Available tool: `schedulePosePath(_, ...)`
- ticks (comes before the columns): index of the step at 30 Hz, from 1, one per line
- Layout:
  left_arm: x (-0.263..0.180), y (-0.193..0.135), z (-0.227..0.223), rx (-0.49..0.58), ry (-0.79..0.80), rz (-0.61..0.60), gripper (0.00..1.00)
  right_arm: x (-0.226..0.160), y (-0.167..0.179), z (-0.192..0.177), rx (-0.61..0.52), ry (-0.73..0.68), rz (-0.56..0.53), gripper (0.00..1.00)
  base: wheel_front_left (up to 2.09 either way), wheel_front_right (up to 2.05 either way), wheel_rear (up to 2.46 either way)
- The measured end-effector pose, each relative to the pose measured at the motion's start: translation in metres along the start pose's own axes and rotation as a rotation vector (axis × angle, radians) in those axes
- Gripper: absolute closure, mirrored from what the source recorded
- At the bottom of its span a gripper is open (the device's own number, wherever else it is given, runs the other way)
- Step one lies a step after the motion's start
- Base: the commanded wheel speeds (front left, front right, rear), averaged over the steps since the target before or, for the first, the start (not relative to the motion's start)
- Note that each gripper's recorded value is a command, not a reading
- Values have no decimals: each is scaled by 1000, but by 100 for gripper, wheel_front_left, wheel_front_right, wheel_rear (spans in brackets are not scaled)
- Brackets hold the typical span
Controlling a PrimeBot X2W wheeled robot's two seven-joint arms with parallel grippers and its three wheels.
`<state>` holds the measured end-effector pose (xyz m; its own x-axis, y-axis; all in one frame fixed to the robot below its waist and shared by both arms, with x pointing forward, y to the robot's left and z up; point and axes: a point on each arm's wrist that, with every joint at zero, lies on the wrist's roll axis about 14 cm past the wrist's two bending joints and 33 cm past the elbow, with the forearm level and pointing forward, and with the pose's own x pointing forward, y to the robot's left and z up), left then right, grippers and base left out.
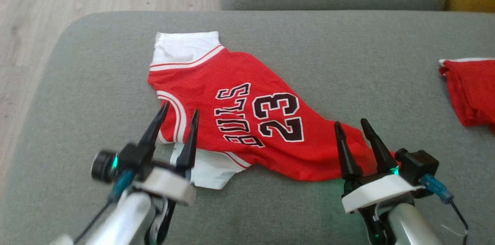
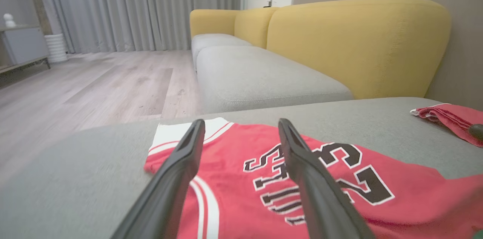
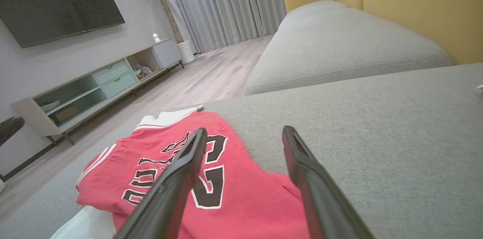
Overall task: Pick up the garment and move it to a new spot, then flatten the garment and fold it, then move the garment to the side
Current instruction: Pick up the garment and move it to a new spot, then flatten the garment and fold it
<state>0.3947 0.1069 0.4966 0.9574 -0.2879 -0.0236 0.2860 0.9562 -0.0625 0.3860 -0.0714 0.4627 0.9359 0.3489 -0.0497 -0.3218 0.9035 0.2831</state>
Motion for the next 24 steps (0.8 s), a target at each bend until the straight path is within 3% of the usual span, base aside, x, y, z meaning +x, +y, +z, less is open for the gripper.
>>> schedulePosePath(8,-43,14,-29,-68,56,104,0,3,9,1,-11,-1,29,0,0,0,0)
schedulePosePath(19,-11,0,-17,-56,11,21,0,2,-16,3,-21,-8,-40,0,0,0,0)
schedulePosePath(24,-9,0,-20,-87,9,37,0,36,-11,25,-130,-45,7,0,0,0,0)
